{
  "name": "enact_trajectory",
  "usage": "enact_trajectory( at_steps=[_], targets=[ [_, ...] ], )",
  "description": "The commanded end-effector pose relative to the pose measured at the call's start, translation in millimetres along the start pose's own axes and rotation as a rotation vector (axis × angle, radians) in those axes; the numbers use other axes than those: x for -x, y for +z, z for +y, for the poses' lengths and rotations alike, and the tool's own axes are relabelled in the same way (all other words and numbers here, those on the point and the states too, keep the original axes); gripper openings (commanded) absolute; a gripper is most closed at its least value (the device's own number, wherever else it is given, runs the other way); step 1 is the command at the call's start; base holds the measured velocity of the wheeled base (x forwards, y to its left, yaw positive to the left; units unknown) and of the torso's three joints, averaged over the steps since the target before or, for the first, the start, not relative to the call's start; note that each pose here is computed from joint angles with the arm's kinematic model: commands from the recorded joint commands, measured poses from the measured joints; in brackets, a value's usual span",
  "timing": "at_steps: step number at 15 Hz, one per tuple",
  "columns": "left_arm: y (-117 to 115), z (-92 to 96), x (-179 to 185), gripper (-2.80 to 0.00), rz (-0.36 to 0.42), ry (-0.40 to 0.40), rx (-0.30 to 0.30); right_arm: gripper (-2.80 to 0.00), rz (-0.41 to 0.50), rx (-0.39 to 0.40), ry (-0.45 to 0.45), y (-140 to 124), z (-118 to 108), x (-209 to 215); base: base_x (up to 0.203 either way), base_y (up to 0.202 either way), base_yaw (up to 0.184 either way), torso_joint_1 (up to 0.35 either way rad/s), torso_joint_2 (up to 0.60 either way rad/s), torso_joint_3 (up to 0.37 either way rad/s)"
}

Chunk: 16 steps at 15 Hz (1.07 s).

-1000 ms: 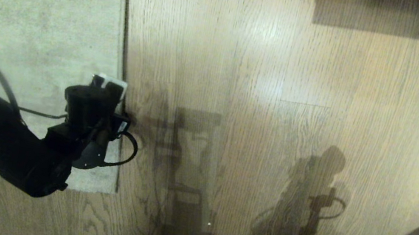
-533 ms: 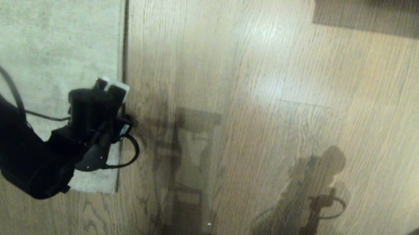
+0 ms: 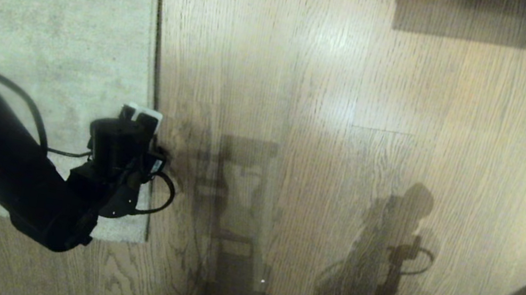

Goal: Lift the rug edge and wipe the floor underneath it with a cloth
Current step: Lift up the carpet

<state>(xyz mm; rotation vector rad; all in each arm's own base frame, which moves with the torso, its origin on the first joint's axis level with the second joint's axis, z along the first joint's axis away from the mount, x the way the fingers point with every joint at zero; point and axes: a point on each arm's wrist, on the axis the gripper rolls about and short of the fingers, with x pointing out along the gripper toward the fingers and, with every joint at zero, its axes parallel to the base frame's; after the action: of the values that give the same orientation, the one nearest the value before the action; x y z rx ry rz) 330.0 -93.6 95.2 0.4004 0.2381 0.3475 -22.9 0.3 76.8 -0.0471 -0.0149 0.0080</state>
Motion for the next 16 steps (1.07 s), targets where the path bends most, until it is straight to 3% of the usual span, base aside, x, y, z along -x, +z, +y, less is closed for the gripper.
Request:
enact_trajectory(
  at_steps=[1,6,16],
  targets=[
    [-4,-2.5,-2,0.0,0.006,0.003,-0.005,-2.8,0.001,0.001,0.001,0,0,0,0.0,0.0,0.0,0.0,0.0,0.0],
    [-11,4.9,-2,0.0,0.032,0.02,-0.02,-2.8,0.001,0.0,0.0,0,0,0,0.0,0.0,0.0,0.0,0.0,0.0],
    [-36,61.5,21,0.0,0.132,0.106,-0.054,-2.8,0.001,0.001,0.0,0,0,0,0.0,0.0,0.0,0.0,0.0,0.0]
  ],
)
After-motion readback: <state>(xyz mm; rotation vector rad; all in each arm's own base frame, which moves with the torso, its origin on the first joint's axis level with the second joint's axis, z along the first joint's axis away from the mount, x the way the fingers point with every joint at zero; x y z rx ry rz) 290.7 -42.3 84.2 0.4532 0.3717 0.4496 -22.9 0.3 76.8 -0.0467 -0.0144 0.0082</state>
